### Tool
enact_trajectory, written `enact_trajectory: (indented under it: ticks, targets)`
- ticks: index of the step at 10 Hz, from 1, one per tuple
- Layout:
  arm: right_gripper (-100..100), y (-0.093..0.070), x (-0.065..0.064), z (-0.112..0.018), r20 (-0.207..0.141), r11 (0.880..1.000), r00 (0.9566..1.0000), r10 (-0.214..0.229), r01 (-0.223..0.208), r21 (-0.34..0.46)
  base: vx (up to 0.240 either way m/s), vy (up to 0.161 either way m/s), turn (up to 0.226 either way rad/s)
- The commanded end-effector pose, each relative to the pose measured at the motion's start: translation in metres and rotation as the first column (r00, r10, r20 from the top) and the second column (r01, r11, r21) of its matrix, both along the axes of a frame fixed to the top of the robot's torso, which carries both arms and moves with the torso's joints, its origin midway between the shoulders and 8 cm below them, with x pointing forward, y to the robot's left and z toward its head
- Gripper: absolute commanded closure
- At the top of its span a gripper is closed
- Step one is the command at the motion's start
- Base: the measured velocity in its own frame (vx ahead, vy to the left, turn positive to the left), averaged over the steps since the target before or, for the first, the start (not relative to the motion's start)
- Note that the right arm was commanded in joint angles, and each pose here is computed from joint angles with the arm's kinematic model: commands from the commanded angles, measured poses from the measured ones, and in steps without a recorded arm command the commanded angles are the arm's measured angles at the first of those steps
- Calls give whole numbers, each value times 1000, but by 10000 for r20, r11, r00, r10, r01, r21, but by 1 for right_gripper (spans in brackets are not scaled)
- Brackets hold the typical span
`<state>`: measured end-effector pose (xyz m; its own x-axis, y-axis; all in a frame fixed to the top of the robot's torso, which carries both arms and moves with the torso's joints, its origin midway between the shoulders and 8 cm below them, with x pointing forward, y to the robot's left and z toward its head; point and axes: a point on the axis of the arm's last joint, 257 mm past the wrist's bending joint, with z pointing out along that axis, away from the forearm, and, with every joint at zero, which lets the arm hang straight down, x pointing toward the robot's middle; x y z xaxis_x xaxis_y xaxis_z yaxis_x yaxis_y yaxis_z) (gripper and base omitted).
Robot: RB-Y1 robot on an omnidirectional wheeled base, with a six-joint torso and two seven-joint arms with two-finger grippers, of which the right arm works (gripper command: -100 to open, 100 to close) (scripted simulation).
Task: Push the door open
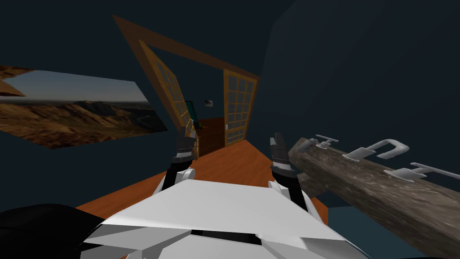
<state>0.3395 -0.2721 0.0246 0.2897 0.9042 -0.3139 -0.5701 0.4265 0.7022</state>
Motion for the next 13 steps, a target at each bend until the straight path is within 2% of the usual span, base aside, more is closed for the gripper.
enact_trajectory:
  ticks: [1,7,8,13]
  targets:
    - [-100,1,5,-10,-153,9999,9999,-78,76,-152,50,10,83]
    - [-100,3,23,-44,-666,9970,9970,-387,341,-693,114,5,83]
    - [-100,4,28,-54,-805,9955,9956,-481,413,-850,123,15,122]
    - [-100,6,39,-80,-1172,9897,9903,-750,596,-1299,93,3,69]
